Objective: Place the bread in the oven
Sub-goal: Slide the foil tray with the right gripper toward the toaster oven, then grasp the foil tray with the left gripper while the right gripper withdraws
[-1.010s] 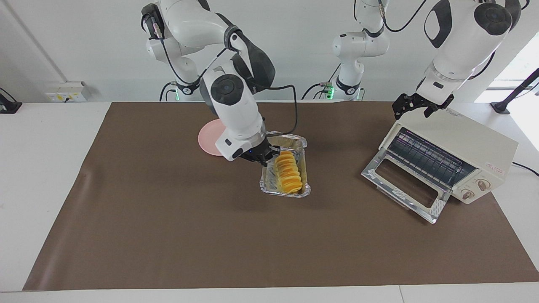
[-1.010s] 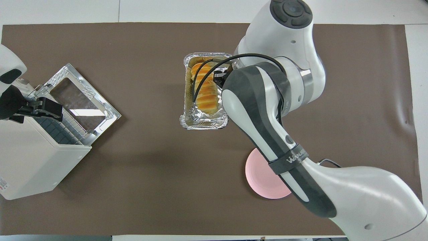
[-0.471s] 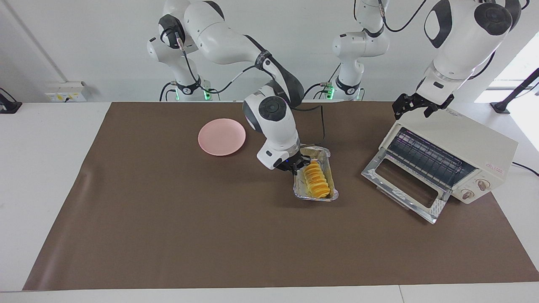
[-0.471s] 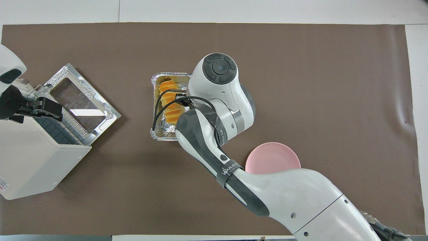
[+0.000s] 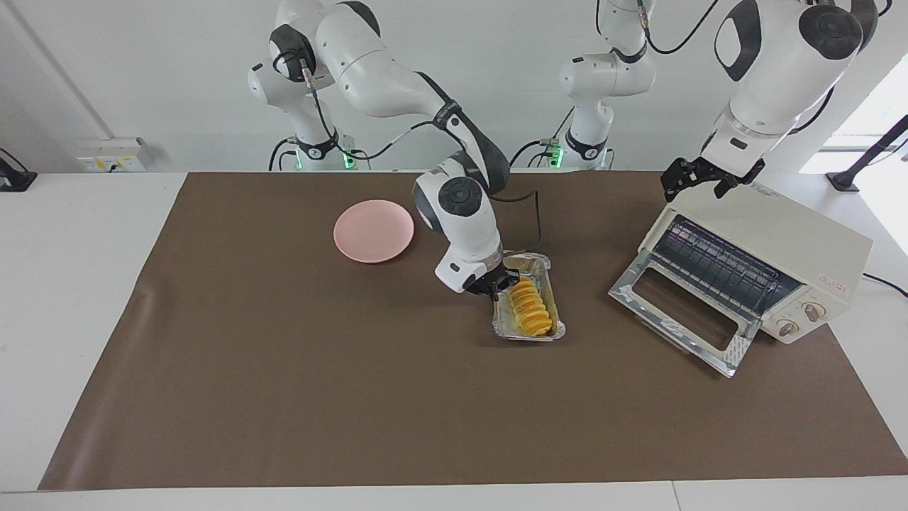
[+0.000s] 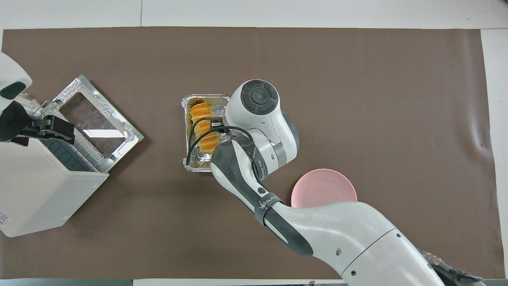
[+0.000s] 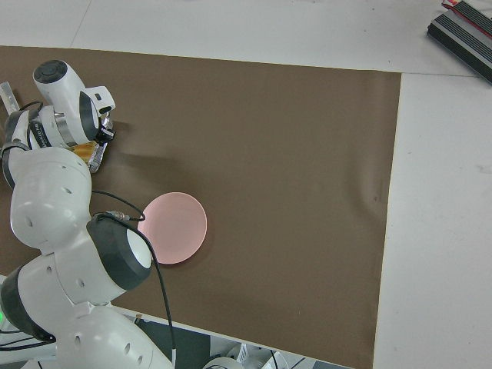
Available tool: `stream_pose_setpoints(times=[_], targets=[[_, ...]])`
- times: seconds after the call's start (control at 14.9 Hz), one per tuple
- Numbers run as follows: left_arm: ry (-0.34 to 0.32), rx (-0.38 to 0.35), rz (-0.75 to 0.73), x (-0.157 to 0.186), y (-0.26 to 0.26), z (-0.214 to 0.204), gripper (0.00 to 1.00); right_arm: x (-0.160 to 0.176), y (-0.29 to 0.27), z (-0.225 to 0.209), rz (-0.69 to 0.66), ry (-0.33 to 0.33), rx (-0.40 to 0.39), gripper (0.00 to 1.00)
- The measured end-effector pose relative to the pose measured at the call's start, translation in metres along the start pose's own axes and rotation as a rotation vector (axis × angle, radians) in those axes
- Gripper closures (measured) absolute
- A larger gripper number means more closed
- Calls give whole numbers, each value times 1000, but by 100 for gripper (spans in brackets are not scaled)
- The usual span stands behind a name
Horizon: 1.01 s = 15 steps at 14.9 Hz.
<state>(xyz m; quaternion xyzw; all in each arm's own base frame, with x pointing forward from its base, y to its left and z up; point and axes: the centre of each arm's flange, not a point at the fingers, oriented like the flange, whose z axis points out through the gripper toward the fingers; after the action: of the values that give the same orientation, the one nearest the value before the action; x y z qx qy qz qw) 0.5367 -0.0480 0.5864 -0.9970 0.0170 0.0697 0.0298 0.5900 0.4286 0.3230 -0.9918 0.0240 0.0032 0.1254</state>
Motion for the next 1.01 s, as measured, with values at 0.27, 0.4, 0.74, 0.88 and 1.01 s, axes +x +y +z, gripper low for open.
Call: stream_pose_setpoints(times=[0.27,0.4,0.74,0.88,1.01], targets=[[1,2,11,0,6,0,0,-2,6,10,-7,14,2,84],[3,-3,12,0,7,-1,0,-2,6,9,-7,13,3,61],[65,-120,21,8,24,-5,0,3,-3,-35,21,-17,35,10],[61,-121,46,13,47,1,0,15,3,-77,38,-1,49,0],[48,-124,41,27,83,16,0,31,25,-132,72,43,71,0]])
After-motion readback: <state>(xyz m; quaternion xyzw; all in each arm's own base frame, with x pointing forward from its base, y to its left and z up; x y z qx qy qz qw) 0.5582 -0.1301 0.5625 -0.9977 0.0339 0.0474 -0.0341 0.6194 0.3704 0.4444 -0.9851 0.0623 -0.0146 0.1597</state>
